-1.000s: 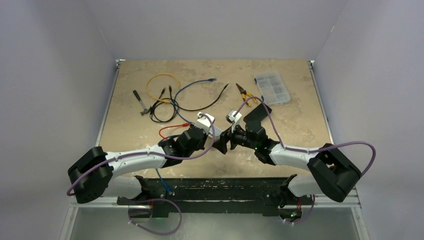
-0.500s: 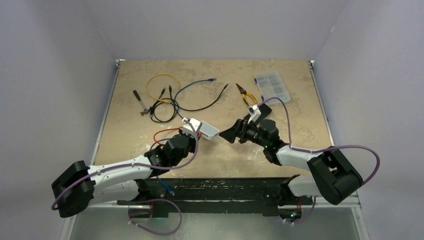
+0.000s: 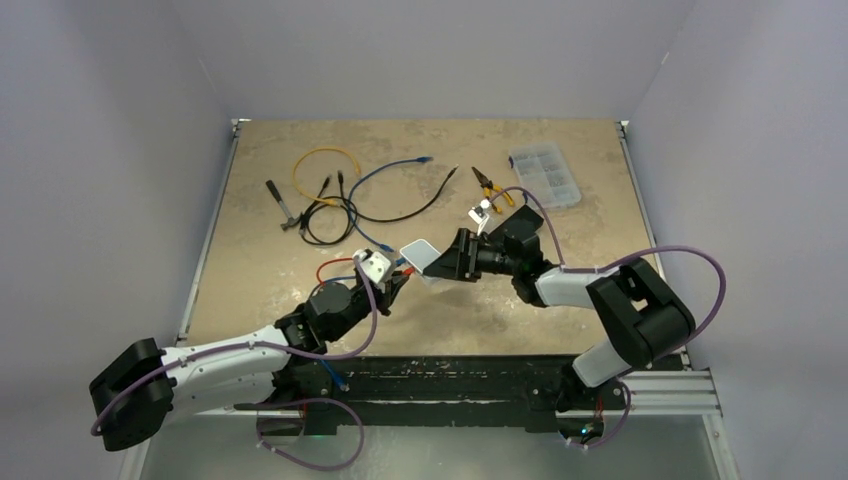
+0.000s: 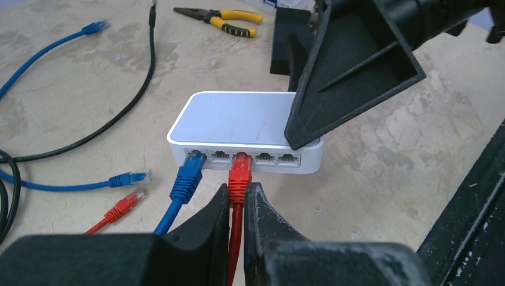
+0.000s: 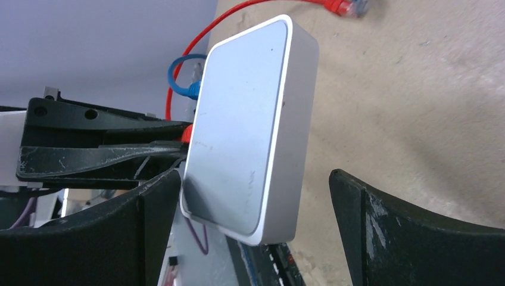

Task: Insert the plug into the switch port
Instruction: Insert the connector into the switch port.

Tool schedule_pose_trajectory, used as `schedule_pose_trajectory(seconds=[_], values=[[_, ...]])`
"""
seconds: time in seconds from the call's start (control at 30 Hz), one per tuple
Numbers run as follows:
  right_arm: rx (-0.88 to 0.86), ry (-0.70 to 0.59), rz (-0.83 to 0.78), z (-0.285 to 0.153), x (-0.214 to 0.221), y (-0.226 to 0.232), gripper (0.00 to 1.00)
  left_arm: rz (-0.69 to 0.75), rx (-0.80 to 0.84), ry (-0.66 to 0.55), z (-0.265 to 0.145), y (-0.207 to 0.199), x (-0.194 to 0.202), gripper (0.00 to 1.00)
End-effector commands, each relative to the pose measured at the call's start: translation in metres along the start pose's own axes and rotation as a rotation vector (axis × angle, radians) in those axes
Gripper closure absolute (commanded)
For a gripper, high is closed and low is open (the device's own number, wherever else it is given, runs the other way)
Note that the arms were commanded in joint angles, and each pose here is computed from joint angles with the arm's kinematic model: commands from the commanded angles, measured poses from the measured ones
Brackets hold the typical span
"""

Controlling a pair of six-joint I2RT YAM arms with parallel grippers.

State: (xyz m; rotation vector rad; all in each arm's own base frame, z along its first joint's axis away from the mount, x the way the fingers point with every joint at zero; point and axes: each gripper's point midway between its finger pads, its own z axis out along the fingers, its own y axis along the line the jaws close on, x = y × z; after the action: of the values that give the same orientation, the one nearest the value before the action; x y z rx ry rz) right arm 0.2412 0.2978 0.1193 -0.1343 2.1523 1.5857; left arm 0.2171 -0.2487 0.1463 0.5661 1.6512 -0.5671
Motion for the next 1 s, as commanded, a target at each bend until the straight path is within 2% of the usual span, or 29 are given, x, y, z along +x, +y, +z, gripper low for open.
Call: schedule_pose_trajectory(seconds=[0.0, 0.33, 0.43, 0.5, 0.6, 0.67, 0.77, 0.87, 0.97], values=[[-0.141, 0.058, -0.019, -0.002, -0.003, 0.033, 0.04, 0.022, 0.101, -0.173, -0.003, -0.016, -0.041, 1.0], [-0.226, 0.079, -0.027, -0.009, -0.007, 0.051, 0.13, 0.087, 0.196, -0.22, -0.009, -0.03, -0.043, 1.0], [-0.232, 0.084, -0.031, -0.01, -0.007, 0.052, 0.21, 0.094, 0.215, -0.23, -0.011, -0.032, -0.041, 1.0], [-0.235, 0.089, -0.033, -0.01, -0.005, 0.053, 0.29, 0.094, 0.218, -0.233, -0.012, -0.033, -0.04, 1.0], [-0.245, 0.091, -0.038, -0.012, -0.004, 0.054, 0.51, 0.127, 0.215, -0.232, -0.012, -0.031, -0.039, 1.0], [-0.248, 0.091, -0.039, -0.014, -0.003, 0.055, 0.67, 0.133, 0.211, -0.229, -0.012, -0.03, -0.039, 0.95], [-0.251, 0.091, -0.042, -0.015, -0.002, 0.056, 0.88, 0.143, 0.201, -0.221, -0.013, -0.028, -0.041, 0.81], [-0.253, 0.091, -0.042, -0.017, -0.002, 0.056, 0.99, 0.168, 0.195, -0.186, -0.014, -0.026, -0.039, 0.68], [-0.261, 0.092, -0.04, -0.019, -0.001, 0.058, 1.0, 0.195, 0.198, -0.15, -0.016, -0.025, -0.035, 0.63]])
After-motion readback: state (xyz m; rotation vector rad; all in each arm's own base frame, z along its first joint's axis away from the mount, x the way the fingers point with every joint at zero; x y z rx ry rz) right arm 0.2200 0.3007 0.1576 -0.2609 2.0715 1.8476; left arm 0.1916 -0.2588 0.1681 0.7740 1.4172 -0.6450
